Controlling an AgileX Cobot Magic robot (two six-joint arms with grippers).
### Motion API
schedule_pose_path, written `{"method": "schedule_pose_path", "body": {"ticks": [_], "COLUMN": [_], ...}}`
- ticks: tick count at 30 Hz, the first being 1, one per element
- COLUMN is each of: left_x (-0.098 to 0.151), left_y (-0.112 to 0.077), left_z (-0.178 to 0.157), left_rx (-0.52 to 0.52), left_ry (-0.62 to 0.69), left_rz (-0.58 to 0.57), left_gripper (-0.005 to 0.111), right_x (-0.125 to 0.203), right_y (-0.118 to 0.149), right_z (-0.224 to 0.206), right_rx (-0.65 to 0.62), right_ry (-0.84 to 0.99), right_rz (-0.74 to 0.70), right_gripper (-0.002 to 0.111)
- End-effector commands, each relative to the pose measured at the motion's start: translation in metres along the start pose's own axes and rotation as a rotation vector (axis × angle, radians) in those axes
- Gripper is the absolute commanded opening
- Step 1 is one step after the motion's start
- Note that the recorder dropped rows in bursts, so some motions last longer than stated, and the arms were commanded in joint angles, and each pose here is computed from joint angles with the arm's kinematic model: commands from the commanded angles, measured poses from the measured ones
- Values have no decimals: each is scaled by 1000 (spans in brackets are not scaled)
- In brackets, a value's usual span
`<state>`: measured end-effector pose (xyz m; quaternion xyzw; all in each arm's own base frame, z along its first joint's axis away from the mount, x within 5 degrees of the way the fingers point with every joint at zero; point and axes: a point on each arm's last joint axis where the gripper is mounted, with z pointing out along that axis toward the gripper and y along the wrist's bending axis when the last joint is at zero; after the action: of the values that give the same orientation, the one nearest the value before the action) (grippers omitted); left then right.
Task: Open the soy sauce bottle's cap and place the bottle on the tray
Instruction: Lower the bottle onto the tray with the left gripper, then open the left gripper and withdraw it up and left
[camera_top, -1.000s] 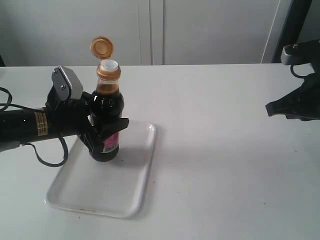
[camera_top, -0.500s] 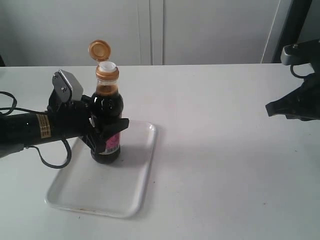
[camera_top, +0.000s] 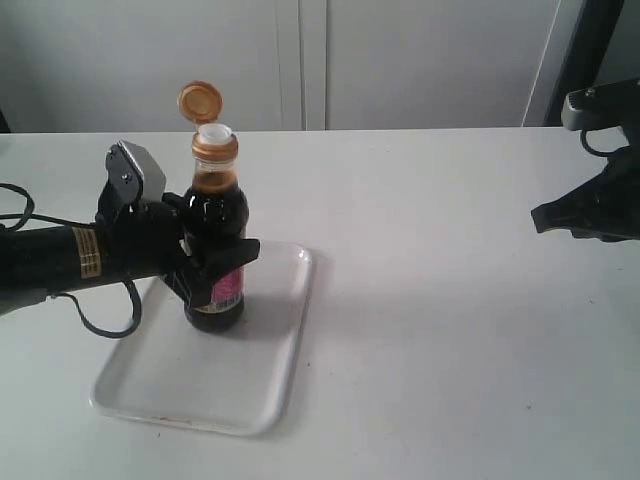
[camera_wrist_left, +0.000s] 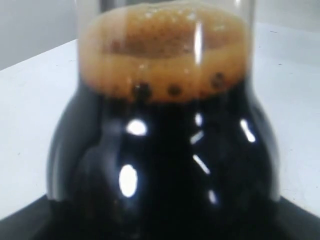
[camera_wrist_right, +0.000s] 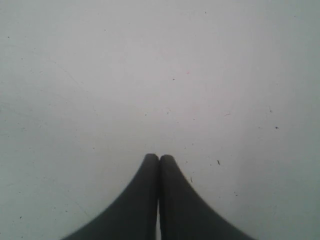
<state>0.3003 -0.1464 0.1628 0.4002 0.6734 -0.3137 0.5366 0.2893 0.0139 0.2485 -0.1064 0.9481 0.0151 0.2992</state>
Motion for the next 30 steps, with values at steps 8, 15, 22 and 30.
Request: {"method": "schedule_pose_path", "body": {"ticks": [8,15,22,30], "left_x": [-13,-30,-33,-52], "left_y": [-1,8,10,9], "left_z": [-4,-20,-21,-29], "left_rx": [18,-31,-62,-100], "left_ry": [-58,-98,-121,-181], "left_rz": [-3,15,-6,9], "left_gripper": [84,84,84,84], "right_x": [1,1,1,0], "right_y": [-1,-1,-1,-1], "right_z": [1,1,1,1], "right_rx": [2,2,2,3], "right_ry": [-2,-2,-2,-6], "right_rz": [-2,-2,-2,-2], "right_gripper": [0,0,0,0]}}
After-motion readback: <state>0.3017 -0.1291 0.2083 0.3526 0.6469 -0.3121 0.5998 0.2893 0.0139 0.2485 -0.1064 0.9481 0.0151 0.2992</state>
